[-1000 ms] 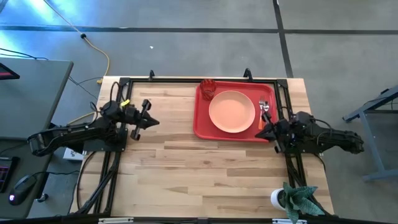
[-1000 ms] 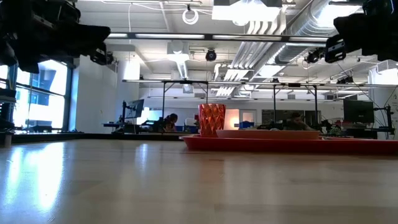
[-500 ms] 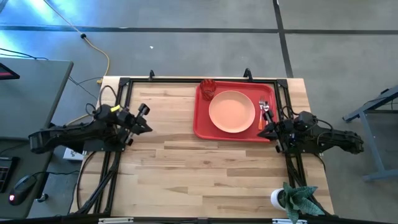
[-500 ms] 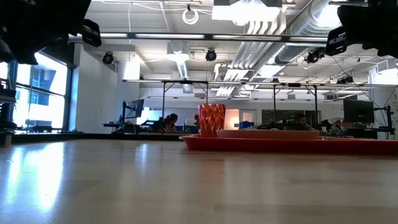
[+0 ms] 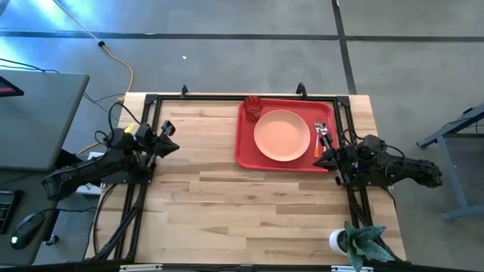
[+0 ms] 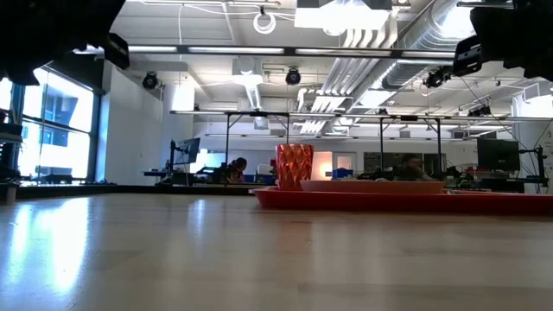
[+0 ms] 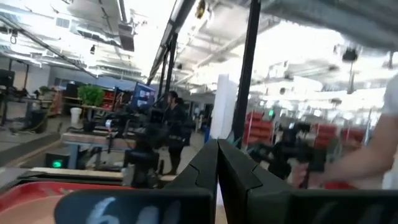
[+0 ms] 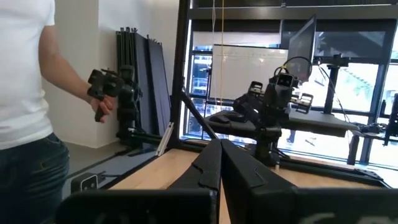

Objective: Pick and place plate/cup/fork/spoon on tray
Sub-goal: Return to Home Position

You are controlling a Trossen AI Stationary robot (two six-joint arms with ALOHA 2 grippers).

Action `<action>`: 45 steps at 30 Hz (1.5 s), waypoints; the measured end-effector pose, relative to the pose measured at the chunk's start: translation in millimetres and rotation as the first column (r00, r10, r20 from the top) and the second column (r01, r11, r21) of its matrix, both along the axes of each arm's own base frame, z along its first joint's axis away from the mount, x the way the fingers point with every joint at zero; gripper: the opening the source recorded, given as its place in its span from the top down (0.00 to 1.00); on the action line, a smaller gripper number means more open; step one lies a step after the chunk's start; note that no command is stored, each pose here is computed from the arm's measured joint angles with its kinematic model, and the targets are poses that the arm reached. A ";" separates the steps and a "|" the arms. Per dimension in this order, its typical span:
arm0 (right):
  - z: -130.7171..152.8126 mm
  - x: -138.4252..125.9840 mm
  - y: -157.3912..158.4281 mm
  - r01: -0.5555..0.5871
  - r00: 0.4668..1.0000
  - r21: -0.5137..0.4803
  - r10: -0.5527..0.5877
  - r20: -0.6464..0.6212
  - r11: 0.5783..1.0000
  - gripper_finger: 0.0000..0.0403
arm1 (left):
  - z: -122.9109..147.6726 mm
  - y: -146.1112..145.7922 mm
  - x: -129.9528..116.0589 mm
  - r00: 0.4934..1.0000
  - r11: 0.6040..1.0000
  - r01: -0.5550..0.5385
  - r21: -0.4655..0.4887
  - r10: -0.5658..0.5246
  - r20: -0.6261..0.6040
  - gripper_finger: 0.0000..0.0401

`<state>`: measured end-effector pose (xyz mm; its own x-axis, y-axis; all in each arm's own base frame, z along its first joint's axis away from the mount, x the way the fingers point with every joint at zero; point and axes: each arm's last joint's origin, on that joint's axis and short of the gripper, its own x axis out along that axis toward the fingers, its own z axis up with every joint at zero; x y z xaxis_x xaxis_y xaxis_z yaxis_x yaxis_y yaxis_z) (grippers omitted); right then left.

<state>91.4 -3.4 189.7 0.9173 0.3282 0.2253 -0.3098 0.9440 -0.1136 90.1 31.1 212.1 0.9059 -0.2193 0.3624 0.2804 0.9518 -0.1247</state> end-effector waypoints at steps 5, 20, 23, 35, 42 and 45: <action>0.0 0.0 0.0 0.005 1.000 -0.021 -0.005 0.008 1.000 1.00 | 1.1 -11.2 4.7 0.999 0.994 0.019 -0.104 -0.016 0.031 1.00; 2.7 -1.2 1.4 -0.072 0.997 0.096 0.075 -0.027 0.993 1.00 | 11.0 -29.6 11.6 0.985 0.996 -0.066 -0.064 0.055 -0.164 1.00; 3.1 -1.1 1.0 -0.053 0.998 0.084 0.055 -0.019 0.995 1.00 | 17.9 -30.3 4.1 0.962 0.997 -0.075 -0.009 0.070 -0.264 1.00; 1.3 1.1 -4.9 0.157 0.988 0.103 -0.155 -0.025 0.982 1.00 | -18.0 -28.1 0.9 0.946 0.984 -0.166 0.064 0.178 -0.270 1.00; 0.8 1.2 -5.0 0.156 0.988 0.108 -0.153 -0.033 0.982 1.00 | -34.9 -27.6 6.7 0.950 0.979 -0.176 0.100 0.195 -0.242 1.00; -0.5 1.5 -5.0 0.156 0.987 0.115 -0.151 -0.050 0.981 1.00 | -38.2 -26.6 7.2 0.934 0.962 -0.210 0.174 0.250 -0.256 1.00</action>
